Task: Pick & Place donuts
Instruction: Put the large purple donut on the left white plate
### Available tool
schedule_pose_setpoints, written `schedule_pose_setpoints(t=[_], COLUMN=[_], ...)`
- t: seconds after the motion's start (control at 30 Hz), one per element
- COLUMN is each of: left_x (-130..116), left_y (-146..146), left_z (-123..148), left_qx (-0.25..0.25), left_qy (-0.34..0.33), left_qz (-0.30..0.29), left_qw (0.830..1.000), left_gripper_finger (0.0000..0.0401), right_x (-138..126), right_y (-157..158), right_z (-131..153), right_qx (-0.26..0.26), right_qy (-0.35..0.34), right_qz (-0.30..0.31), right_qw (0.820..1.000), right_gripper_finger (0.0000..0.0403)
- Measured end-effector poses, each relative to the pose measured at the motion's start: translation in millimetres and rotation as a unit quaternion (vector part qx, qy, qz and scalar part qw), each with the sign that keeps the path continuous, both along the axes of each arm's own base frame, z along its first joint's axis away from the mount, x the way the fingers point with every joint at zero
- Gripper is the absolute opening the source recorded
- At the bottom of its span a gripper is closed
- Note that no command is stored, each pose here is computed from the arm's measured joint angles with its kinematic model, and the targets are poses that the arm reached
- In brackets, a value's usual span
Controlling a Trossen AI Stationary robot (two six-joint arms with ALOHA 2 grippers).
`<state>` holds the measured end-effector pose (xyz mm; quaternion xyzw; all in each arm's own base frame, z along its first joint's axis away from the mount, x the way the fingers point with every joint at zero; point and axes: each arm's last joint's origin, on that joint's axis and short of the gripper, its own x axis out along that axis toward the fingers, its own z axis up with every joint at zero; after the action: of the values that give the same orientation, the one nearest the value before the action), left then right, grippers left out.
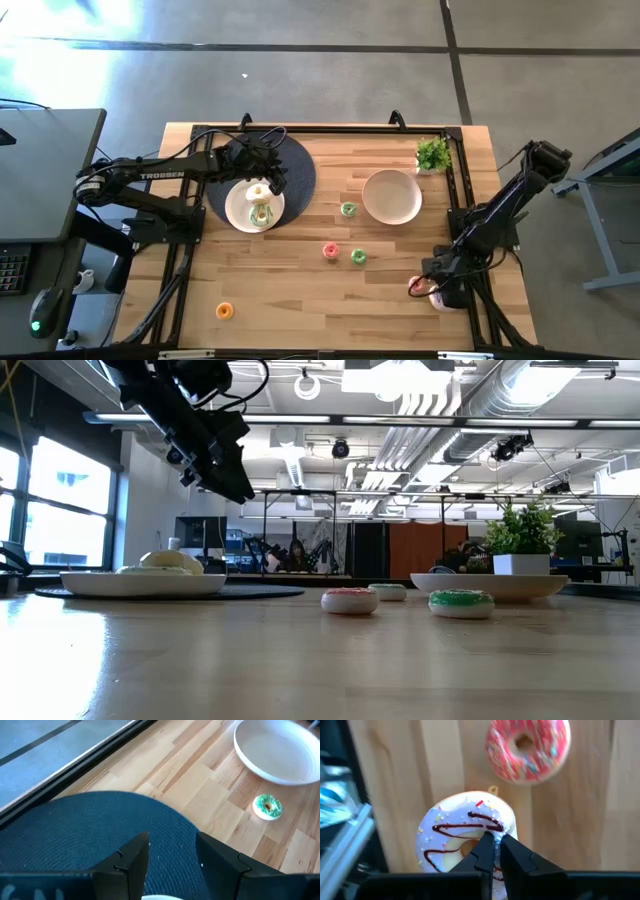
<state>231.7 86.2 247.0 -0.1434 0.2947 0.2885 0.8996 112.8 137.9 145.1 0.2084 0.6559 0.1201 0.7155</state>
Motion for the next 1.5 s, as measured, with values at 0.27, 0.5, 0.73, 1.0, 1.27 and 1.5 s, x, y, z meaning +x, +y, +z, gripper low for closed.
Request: schedule_pose_setpoints(t=[0.27,0.5,0.73,1.0,1.27,1.5], left_x=[6,6,-4,-25,-56,-71], left_y=[2,2,1,-1,-10,-15], left_z=[14,16,36,74,95,99], left_qx=[0.041,0.048,0.051,0.125,0.162,0.162], left_qy=[-0.057,-0.048,0.017,0.016,0.005,0.010], left_qz=[-0.024,-0.032,0.002,0.070,0.100,0.099], left_qw=[0.997,0.997,0.999,0.990,0.982,0.982], left_gripper_finger=[0.0160,0.0160,0.0160,0.0160,0.0160,0.0160], right_x=[30,68,95,160,250,341], right_y=[-1,-28,-83,-143,-180,-191], right_z=[38,72,90,93,55,55], right_qx=[0.027,-0.222,-0.465,-0.321,-0.269,-0.240], right_qy=[-0.083,-0.326,-0.390,-0.487,-0.524,-0.507], right_qz=[-0.034,-0.062,-0.306,-0.406,-0.378,-0.273], right_qw=[0.996,0.917,0.733,0.704,0.714,0.782], right_gripper_finger=[0.0009,0.0008,0.0009,0.0006,0.0006,0.0006])
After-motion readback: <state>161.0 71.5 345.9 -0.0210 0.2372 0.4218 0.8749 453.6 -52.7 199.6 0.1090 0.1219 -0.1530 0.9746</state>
